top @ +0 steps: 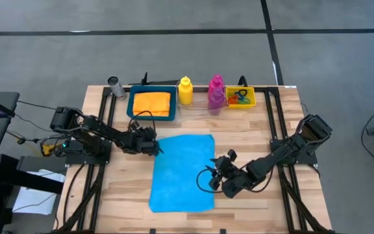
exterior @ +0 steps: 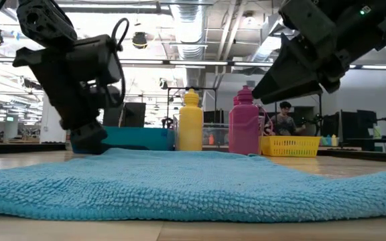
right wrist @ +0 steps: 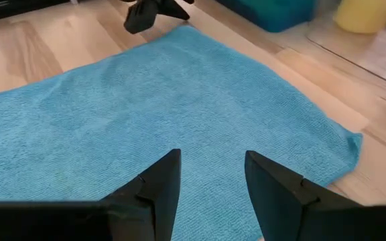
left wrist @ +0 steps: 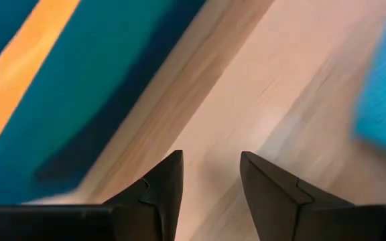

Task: Pick & Place Sports Items
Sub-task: Fold the blue towel

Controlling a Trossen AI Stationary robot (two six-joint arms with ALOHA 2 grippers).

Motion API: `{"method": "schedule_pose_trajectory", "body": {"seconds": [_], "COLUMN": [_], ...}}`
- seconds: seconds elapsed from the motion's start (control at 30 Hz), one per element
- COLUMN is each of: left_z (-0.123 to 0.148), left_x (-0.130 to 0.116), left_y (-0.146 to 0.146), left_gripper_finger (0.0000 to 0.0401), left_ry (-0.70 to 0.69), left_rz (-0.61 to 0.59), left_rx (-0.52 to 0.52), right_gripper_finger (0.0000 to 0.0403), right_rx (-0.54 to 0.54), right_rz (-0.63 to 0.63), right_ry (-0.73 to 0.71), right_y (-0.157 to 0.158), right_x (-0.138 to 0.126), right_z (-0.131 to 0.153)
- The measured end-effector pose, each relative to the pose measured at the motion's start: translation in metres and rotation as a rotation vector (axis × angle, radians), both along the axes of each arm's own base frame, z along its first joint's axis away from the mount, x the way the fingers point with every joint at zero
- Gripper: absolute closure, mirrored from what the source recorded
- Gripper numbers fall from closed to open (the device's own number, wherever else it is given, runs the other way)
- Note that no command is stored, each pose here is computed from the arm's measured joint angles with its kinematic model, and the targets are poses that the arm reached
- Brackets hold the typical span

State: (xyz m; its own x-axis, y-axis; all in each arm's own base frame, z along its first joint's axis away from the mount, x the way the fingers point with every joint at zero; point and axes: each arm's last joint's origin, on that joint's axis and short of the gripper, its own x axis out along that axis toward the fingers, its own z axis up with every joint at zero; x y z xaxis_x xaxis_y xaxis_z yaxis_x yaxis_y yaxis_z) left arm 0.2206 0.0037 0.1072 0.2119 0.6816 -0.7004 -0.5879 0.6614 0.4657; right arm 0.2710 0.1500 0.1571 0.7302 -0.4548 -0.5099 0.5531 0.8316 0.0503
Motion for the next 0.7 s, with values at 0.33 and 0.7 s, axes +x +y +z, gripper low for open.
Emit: {"method": "schedule_pose_trajectory", "body": {"seconds": [0.33,0.7], "left_z": [0.001,0.015], "left_x": [-0.005,-0.001], "left_y": [0.003,-0.004], "left_gripper_finger": [0.0257,0.0257], "left_ry": [-0.033,-0.140], "left_rz": [0.099,0.022], "left_rx": [-0.157,-0.377], "right_gripper_finger": [0.0244,0.0244], "right_rx": [-0.001,-0.001], "right_rz": [0.002,0.002], "right_ry": [-0.001,0.000], "right_y": [0.000,0.000], "right_x": [0.000,0.000], "right_z": [0.000,0.000]}}
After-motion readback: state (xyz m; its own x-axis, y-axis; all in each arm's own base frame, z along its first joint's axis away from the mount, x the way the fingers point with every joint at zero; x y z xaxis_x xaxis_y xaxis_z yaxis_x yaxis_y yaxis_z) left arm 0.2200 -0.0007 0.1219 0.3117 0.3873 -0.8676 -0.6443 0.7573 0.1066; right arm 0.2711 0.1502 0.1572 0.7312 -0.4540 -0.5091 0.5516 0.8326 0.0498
